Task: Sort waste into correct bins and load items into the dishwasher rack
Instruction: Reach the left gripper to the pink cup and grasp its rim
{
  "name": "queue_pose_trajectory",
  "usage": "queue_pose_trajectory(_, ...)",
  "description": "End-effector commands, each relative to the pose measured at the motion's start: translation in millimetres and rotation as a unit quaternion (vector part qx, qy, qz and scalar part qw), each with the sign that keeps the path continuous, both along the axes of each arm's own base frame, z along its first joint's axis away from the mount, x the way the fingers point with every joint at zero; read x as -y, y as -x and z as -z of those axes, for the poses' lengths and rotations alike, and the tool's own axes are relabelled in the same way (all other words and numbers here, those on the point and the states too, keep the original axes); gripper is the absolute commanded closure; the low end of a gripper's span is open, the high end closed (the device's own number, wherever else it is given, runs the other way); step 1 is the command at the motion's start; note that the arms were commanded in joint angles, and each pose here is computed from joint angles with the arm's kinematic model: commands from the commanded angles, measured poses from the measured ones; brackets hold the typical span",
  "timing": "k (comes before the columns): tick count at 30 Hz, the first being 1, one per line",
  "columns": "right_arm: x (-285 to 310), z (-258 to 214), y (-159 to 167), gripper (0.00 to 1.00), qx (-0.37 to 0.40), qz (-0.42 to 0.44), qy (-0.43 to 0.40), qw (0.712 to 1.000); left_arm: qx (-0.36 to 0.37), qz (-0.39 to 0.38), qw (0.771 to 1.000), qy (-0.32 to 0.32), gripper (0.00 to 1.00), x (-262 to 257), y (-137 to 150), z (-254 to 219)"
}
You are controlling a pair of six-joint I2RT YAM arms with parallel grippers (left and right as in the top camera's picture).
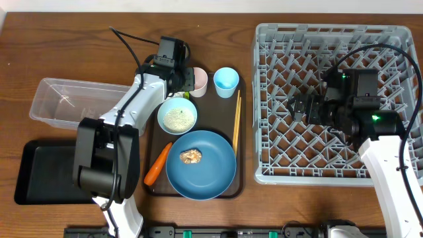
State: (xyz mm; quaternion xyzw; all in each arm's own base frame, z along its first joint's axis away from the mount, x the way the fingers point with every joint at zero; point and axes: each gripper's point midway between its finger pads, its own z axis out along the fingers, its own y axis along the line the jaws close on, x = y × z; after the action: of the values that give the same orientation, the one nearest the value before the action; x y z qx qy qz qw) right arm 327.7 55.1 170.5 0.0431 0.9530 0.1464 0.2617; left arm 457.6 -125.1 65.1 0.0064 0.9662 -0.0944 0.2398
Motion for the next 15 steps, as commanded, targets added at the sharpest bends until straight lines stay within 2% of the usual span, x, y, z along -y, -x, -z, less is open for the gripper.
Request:
queue_pose_trajectory(1, 2.2, -9.5, -4.1, 0.01, 0.012, 0.008, -0.003, 1.0, -0.015, 0.001, 1.0, -0.005, 0.78, -0.6, 4.4, 13.7)
queue_pose_trajectory(2, 2.4, -9.4, -4.0, 0.01, 0.011, 0.009, -0.003, 1.0, -0.012, 0.001, 1.0, -0.005, 0.81, -0.6, 3.1, 13.0)
queue_pose_trajectory(3, 2.4, -9.4, -3.9, 0.01, 0.011, 0.009, -0.003, 1.0, -0.009, 0.0, 1.0, -0.006, 0.93, -0.7, 1.9, 12.5)
queue_pose_trajectory(14, 2.2, -9.5, -3.9, 0.01, 0.011, 0.008, -0.003, 1.0, -0.017, 0.001, 1.0, -0.007, 0.92, -1.8, 7.2, 19.7)
queue_pose_trajectory(15, 2.4, -9.5, -4.0, 0.01, 0.011, 0.009, -0.003, 1.0, -0.017, 0.001, 1.0, -0.007, 0.94, -1.9, 7.5, 20.0)
